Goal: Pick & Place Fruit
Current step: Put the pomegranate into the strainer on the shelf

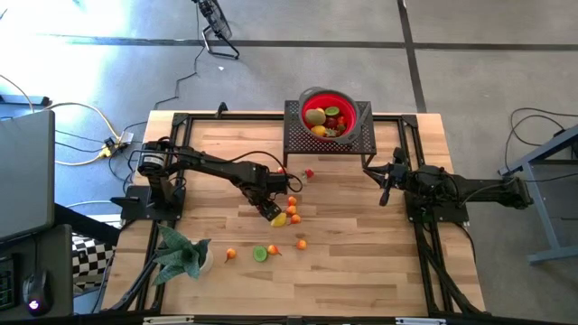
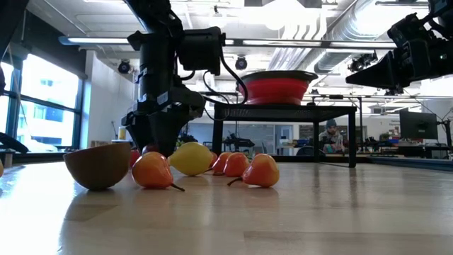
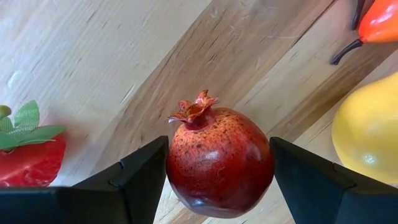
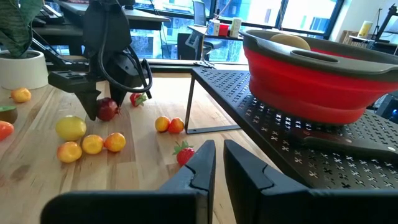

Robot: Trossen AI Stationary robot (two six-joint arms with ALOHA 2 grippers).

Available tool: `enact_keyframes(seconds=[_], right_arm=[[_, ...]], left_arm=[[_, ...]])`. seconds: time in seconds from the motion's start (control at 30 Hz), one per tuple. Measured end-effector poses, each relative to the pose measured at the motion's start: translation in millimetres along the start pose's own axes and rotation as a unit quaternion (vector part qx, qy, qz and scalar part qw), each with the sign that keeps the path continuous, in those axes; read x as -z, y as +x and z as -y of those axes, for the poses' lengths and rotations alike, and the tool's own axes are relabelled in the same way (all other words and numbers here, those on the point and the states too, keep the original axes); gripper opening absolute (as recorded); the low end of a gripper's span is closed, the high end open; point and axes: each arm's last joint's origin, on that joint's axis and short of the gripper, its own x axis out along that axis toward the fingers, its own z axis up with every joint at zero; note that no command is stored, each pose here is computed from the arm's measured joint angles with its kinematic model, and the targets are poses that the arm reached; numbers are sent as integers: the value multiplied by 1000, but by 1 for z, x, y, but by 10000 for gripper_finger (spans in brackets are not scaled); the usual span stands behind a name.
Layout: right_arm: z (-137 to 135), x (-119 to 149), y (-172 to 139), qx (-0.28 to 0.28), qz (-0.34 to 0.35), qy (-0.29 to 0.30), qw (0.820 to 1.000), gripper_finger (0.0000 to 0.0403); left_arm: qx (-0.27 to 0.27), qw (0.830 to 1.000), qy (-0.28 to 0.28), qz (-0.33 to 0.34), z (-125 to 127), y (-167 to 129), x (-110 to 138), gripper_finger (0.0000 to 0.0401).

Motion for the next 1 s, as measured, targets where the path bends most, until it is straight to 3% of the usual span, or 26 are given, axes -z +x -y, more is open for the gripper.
enact_keyframes(seconds=[1.0], right_arm=[[0,0,0,0,0,-1,1000,26]], left_arm=[[0,1000,16,0,0,0,0,268]])
